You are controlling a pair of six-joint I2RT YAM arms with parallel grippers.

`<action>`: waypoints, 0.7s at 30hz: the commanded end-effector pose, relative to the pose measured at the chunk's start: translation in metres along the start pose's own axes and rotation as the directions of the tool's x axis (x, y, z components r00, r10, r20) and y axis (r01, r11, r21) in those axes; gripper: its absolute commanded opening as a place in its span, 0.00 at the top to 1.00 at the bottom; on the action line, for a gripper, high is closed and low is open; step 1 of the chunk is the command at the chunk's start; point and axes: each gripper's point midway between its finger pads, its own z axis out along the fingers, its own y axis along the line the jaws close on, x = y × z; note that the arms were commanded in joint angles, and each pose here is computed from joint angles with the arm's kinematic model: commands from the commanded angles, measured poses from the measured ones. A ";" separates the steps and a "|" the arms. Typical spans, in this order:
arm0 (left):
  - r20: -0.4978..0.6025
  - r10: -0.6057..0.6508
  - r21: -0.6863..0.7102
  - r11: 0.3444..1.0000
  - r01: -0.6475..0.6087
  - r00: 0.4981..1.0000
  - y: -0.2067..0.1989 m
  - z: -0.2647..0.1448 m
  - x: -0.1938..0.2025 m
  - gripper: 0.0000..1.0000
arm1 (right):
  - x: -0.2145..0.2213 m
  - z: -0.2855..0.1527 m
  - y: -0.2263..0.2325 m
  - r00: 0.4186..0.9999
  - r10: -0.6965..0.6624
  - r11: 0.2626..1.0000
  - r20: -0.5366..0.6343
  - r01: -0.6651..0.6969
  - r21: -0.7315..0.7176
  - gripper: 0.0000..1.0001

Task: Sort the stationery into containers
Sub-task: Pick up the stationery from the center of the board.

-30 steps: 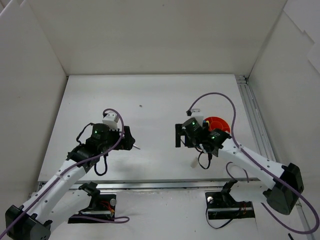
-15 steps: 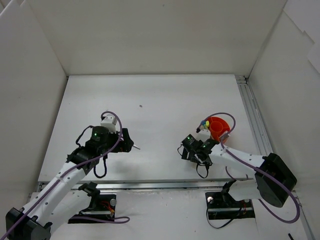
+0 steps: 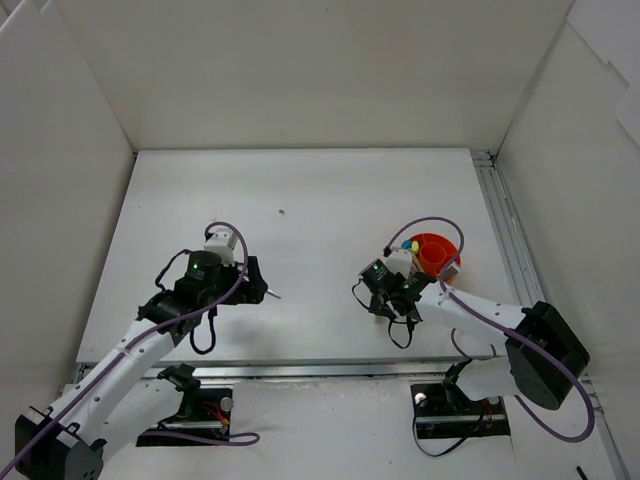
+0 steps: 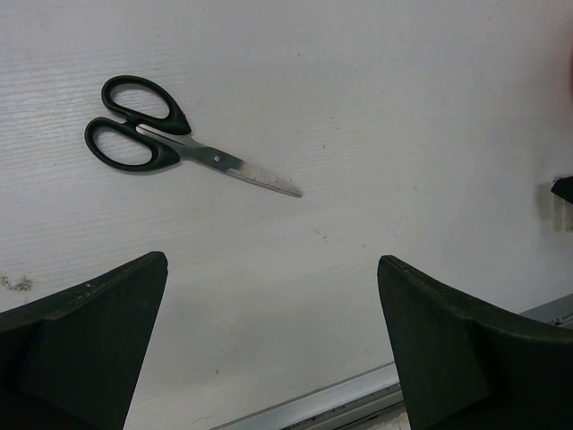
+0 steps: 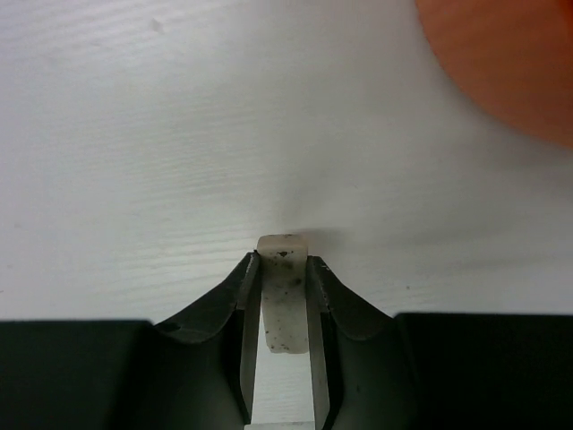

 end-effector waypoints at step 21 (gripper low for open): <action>0.090 -0.003 -0.043 0.999 0.007 0.996 -0.005 0.003 -0.065 0.01 | -0.285 -0.100 -0.057 0.715 -0.379 0.895 0.587 0.444 0.037 1.00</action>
